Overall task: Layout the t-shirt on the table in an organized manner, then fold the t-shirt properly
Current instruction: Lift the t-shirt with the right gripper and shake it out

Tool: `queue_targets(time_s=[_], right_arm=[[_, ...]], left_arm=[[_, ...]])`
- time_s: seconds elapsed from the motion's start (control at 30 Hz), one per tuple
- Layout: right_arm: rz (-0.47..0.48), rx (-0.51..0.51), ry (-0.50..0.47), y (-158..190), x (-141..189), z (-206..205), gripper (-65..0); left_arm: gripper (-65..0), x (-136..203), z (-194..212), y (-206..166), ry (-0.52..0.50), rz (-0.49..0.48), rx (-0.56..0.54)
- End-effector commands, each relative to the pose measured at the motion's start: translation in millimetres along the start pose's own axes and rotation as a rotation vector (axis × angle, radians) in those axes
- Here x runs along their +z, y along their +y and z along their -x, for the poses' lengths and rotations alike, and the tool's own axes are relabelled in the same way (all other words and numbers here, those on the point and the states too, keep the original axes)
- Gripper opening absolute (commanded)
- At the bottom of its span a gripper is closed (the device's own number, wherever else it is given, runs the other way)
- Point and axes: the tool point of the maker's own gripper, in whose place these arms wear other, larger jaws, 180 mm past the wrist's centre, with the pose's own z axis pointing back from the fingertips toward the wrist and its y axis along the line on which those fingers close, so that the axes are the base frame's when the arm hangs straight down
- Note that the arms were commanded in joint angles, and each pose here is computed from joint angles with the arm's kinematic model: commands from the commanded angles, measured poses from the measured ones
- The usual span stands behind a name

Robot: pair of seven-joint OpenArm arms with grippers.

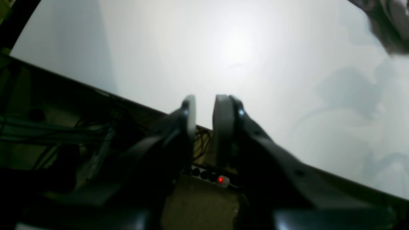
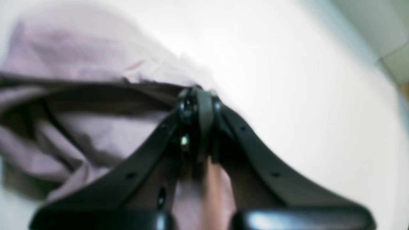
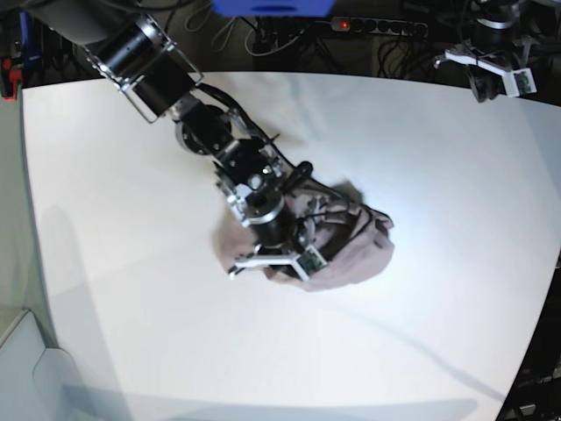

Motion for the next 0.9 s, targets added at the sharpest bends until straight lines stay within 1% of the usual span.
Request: queue_targets(time_s=[0.0,0.07,0.3,0.43,0.57,0.67,0.73,0.77,0.87], right_arm=[[0.040,-0.006,-0.116,-17,2,-40,-65.0],[0.078,-0.041,-0.175,-34,13,-59,-65.0],[0.217,-0.133,-0.445,-95,72,-147,-65.0],[0.340,-0.168,-0.577,-146,110,-185,-65.0],[0.469,-0.179,-0.668,-200,144,-222,-65.0],[0.557,-0.170,-0.728,-240,163,-252,-65.0],[0.599,-0.169,-0.761,-259,175,-271,-65.0],[0.615,-0.160,-0.794,-267,184,-286,-65.0],[0.638,-0.147,-0.852,-280,202,-319,-65.0]], left_arm=[[-54.5,2,-10,1,-0.035,-0.002,-0.009],[-54.5,0,-13,0,-0.045,0.000,-0.008],[-54.5,-1,-15,-1,-0.052,0.000,-0.002],[-54.5,-6,-24,-3,-0.077,0.006,0.003],[-54.5,-6,-25,-4,-0.080,0.008,0.002],[-54.5,-10,-32,-7,-0.100,0.014,0.006],[-54.5,-12,-35,-8,-0.109,0.016,0.009],[-54.5,-12,-34,-8,-0.100,0.016,0.009],[-54.5,-17,-36,-10,-0.088,0.021,0.016]])
